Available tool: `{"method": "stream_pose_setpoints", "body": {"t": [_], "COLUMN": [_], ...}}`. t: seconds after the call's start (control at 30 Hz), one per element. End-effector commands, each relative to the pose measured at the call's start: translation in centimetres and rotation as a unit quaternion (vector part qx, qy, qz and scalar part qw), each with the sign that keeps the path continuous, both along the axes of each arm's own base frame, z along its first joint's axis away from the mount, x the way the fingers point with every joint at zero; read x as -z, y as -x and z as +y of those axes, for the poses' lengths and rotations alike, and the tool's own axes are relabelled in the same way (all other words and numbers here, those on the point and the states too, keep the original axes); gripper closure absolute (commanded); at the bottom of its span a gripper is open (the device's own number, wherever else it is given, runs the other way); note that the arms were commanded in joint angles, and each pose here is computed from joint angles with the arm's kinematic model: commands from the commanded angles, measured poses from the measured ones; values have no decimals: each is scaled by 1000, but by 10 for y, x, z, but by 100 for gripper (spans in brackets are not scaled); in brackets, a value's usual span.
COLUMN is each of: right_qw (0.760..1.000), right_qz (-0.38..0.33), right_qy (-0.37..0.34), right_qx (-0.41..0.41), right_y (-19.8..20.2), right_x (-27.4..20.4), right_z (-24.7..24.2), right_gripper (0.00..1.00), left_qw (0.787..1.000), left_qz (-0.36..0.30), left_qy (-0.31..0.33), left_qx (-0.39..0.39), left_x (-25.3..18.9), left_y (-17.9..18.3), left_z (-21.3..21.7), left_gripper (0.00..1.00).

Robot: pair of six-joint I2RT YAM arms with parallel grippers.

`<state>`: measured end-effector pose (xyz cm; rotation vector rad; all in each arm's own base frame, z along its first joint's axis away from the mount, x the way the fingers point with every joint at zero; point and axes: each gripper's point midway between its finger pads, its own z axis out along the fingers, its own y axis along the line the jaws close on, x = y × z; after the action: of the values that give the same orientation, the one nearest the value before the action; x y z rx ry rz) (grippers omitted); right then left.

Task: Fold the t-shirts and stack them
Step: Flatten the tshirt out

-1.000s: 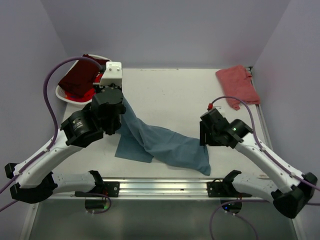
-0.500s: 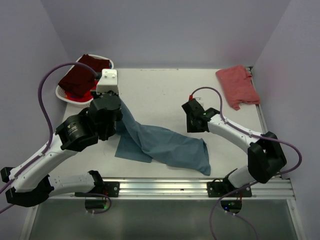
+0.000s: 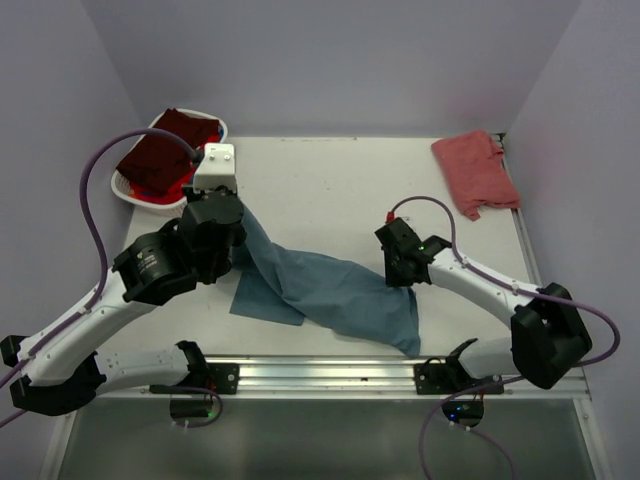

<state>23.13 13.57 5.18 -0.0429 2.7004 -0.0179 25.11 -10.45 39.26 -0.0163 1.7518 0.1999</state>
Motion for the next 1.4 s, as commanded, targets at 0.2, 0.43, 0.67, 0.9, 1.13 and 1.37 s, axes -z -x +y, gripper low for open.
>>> {"method": "stream_pose_setpoints", "body": {"t": [0.2,0.43,0.67,0.9,1.13,1.37], "right_qw": [1000,992,975,941,958,974], "right_qz": [-2,-104,-218,-300,-279,-12], "right_qy": [-30,-67,26,62,-30,-177], "right_qx": [4,-3,35,145,63,-138], "right_y": [31,28,-6,-64,-60,68], "right_x": [-26,-101,-176,-231,-224,-123], "right_z": [-13,-22,-61,-89,-52,19], "right_gripper": [100,100,100,100,100,100], "left_qw": [1000,999,998,995,993,995], "left_qz": [-11,-22,-37,-67,-87,-66], "left_qy": [19,16,-1,-2,16,30], "left_qx": [-19,-36,-55,-70,-75,-71], "left_x": [-3,-10,-17,-33,-50,-26], "left_y": [0,0,-2,-8,-7,-2], "left_z": [6,12,18,24,32,33], "left_gripper": [100,100,100,100,100,100]}}
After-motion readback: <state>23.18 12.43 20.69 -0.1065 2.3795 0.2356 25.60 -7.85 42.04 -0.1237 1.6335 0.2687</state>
